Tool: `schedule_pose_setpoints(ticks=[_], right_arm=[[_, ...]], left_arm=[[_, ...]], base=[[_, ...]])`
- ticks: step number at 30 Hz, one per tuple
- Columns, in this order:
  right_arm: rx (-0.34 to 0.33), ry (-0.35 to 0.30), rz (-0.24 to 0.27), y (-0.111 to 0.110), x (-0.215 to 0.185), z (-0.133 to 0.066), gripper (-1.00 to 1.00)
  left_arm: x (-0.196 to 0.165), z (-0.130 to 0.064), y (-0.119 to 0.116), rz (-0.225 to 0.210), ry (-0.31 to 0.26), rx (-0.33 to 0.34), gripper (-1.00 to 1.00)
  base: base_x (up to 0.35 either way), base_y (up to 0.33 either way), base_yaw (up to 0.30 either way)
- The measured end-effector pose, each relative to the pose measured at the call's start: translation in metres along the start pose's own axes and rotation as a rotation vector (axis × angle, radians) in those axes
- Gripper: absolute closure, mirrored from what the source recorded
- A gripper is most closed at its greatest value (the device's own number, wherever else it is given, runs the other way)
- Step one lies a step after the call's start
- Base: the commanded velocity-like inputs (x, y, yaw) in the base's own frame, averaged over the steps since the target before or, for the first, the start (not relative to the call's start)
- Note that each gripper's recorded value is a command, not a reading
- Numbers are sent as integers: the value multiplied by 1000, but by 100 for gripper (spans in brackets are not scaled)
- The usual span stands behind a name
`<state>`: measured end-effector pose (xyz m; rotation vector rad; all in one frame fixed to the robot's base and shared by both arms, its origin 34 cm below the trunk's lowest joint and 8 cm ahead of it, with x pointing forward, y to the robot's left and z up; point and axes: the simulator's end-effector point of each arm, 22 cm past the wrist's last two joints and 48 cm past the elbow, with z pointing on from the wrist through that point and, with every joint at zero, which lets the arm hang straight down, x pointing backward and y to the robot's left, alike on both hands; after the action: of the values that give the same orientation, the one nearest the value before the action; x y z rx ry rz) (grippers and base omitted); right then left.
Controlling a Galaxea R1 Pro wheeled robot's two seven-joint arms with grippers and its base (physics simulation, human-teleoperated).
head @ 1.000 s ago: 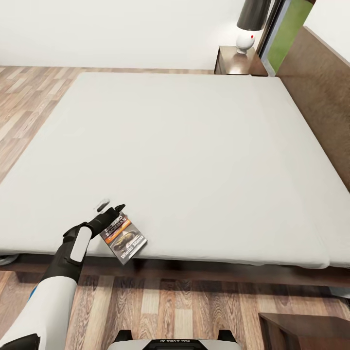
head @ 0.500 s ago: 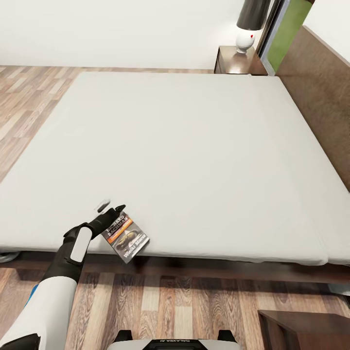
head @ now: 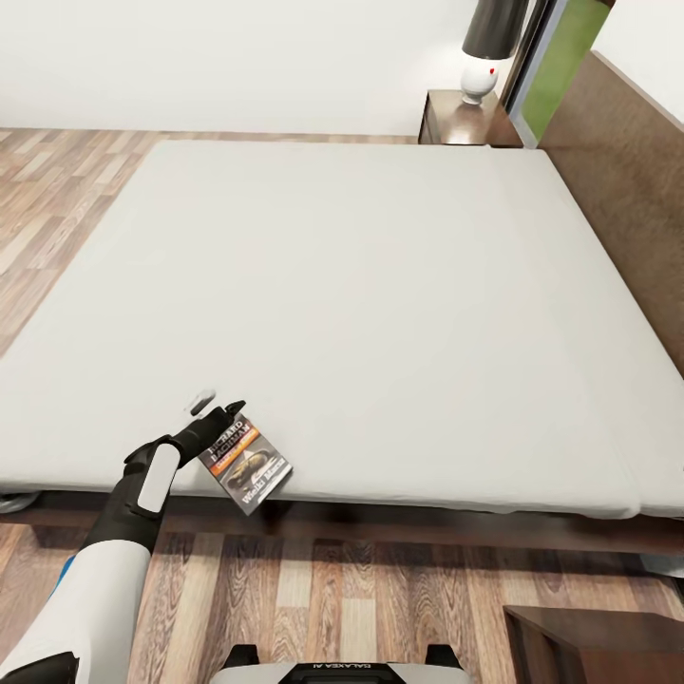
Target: In the bedroom, move the book from the bed onto either nightstand, and place the two sandals side by side next to the bed.
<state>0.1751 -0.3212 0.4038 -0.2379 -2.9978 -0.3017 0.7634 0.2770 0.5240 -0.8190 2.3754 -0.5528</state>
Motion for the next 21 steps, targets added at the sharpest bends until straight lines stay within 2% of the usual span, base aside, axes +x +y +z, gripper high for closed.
schedule_pose_setpoints(ticks=[21], right_arm=[[0,1,0,6,4,-33,-100]], left_arm=[[-13,-26,-16,4,2,-8,-100]], base=[[0,0,0]])
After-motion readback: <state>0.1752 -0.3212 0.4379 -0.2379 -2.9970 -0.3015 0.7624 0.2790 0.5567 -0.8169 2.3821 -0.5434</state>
